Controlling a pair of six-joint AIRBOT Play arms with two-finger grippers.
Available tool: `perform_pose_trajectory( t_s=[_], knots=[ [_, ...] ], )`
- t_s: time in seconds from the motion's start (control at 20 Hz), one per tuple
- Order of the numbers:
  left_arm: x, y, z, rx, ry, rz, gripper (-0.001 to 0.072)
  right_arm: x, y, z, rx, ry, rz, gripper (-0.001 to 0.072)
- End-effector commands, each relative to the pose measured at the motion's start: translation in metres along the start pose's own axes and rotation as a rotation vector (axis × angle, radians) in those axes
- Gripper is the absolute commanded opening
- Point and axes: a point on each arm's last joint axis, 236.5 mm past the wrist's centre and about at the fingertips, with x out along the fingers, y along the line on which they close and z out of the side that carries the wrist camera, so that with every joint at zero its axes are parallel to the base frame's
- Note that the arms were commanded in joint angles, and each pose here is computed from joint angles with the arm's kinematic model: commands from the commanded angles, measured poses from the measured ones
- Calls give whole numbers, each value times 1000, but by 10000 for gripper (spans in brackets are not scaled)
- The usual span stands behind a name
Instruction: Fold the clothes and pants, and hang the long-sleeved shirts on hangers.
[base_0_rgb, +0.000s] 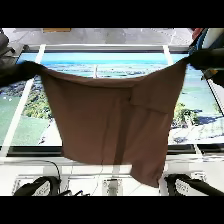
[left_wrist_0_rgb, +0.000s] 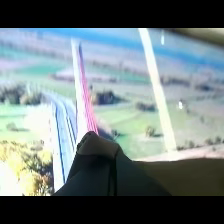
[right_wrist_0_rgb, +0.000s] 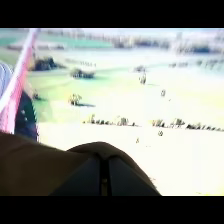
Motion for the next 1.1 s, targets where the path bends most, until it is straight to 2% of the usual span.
perform_pose_trajectory(
  t_s=[0.0,0.15,0.35,0.55,0.85,1.05],
  knots=[
    [117,39,-52,-50,101,44,9,108,-35,-32,96,153,19,14],
    [154,65,-32,-50,-68,127,10,168,-62,-39,141,137,-7,14],
    [156,74,2,-32,-241,182,10,199,-84,-27,156,47,-50,13],
    [162,89,-46,60,-23,193,9,196,-93,-51,109,150,-93,13],
    [171,92,-160,-12,401,123,9,199,-95,-126,122,391,-96,12],
    [178,99,-188,-37,480,121,9,200,-104,-178,174,529,-141,13]
  ],
)
